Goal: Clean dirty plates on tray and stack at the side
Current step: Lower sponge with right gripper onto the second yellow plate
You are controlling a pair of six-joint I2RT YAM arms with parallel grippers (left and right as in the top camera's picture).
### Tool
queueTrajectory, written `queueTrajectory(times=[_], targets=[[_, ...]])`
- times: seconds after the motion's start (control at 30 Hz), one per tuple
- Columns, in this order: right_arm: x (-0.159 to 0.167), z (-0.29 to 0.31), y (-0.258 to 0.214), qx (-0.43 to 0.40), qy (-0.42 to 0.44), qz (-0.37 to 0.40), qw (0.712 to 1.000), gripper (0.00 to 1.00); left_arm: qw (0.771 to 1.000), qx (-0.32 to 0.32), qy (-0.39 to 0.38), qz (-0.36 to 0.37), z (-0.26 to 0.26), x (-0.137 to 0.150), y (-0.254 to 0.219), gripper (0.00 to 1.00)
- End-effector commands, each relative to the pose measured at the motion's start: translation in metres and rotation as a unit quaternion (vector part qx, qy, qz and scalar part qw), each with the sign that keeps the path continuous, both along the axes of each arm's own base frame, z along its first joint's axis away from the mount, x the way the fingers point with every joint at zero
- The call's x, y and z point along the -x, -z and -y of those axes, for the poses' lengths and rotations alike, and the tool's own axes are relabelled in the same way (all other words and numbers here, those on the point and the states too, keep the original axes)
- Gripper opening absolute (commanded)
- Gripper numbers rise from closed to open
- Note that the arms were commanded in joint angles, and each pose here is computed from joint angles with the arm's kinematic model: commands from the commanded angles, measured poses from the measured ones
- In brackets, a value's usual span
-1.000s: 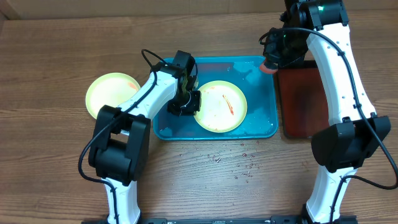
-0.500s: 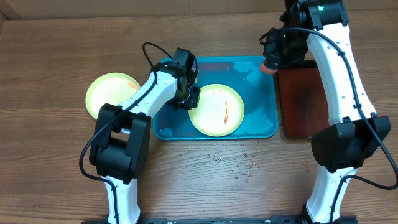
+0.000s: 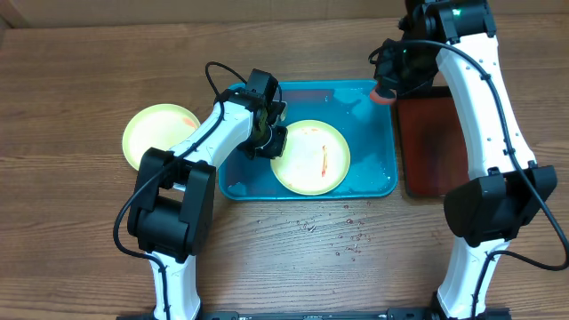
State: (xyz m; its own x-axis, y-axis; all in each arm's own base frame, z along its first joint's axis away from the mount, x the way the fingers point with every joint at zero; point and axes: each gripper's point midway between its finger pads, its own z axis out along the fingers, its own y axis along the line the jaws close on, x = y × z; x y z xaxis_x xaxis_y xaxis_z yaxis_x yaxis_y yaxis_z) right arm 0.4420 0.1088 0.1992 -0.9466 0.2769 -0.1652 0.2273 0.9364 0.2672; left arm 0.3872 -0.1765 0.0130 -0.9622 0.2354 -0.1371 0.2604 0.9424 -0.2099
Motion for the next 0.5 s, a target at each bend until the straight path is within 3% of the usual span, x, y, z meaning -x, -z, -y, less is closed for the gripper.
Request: queueTrajectory(times=[0.0,0.1,0.2,0.47], targets=[[0.005,-0.019,-0.001,-0.003,-0.025,0.003,1.0,0.04,1.0,0.006,0.004,-0.009,-0.001,0.001,0.008,0.04],[0.007,-0.033,0.001,-0.003,-0.04,0.004,0.999,0.04,1.0,-0.006,-0.013,-0.005,-0.006,-0.002,0.009,0.04],[0.013,-0.053,0.015,-0.003,-0.057,-0.005,0.998,0.04,0.995,-0.03,-0.092,-0.008,-0.026,-0.009,0.011,0.04],[0.03,-0.092,0.064,-0.023,-0.09,-0.037,0.995,0.04,0.985,0.023,-0.163,-0.05,-0.049,-0.012,0.008,0.04]])
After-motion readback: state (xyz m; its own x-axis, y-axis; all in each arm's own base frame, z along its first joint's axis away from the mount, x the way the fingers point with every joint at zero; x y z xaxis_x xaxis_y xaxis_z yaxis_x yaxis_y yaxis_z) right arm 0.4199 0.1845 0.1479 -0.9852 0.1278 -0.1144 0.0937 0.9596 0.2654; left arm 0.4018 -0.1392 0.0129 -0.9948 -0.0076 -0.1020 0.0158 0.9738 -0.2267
